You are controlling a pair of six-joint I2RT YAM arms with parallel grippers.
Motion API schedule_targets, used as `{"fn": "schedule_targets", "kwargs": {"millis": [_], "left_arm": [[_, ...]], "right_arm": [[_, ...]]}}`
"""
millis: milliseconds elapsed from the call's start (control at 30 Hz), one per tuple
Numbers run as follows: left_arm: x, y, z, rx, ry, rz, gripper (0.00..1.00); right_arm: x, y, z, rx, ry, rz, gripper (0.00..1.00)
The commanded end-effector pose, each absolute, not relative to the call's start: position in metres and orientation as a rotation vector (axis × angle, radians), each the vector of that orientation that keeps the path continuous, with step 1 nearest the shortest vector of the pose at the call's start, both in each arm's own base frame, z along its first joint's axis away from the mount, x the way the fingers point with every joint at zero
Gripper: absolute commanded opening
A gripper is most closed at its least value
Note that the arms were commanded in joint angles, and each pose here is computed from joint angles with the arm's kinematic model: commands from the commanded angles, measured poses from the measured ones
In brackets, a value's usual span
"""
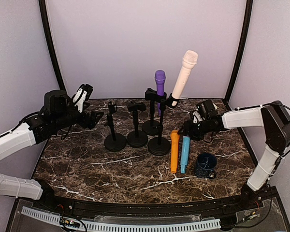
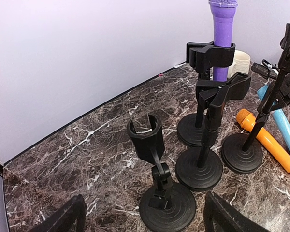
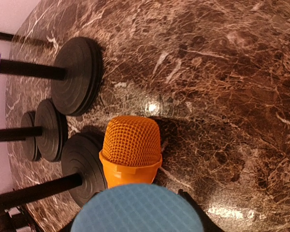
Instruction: Remove the microphone from the stand
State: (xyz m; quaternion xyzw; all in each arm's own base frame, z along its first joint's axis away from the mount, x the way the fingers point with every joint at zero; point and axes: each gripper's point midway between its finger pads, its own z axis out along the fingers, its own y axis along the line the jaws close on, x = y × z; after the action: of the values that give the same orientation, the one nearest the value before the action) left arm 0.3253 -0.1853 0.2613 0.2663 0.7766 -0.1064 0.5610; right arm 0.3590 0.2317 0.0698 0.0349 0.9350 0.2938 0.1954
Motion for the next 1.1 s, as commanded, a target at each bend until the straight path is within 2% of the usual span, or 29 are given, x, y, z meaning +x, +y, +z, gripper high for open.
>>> {"fn": "schedule_targets", "kwargs": {"millis": [0,133,300,433,600,767,1067], "left_arm": [[0.324,-0.182,0.267,0.628,1.799,-0.235,0.86],[0.323,-0.183,0.267,0.631,1.795,-0.238,0.86],[0.319,-0.187,0.267,0.657,1.786,-0.268,0.86],[0.317,-0.186,0.273,0.652,1.749,-0.269,0.86],[0.314,-0.184,0.278,0.646,1.718,-0.263,0.86],[0.315,-0.185,0.276,0.652,1.721,-0.258,0.86],[0.317,-0.188,0.268,0.669,1.739,-0.264,0.86]], "right_arm": [[0.376,0.229,0.081,0.129,2.525,0.818,0.60],[0.376,0.223,0.091,0.135,2.478,0.817,0.76],[0.373,0.209,0.118,0.112,2.384,0.777,0.84],[0.361,0.203,0.165,0.016,2.208,0.818,0.88],[0.317,0.221,0.239,-0.210,1.910,1.003,0.89],[0.278,0.250,0.290,-0.307,1.720,1.010,0.90],[0.291,0.273,0.324,-0.171,1.626,0.870,0.92]]}}
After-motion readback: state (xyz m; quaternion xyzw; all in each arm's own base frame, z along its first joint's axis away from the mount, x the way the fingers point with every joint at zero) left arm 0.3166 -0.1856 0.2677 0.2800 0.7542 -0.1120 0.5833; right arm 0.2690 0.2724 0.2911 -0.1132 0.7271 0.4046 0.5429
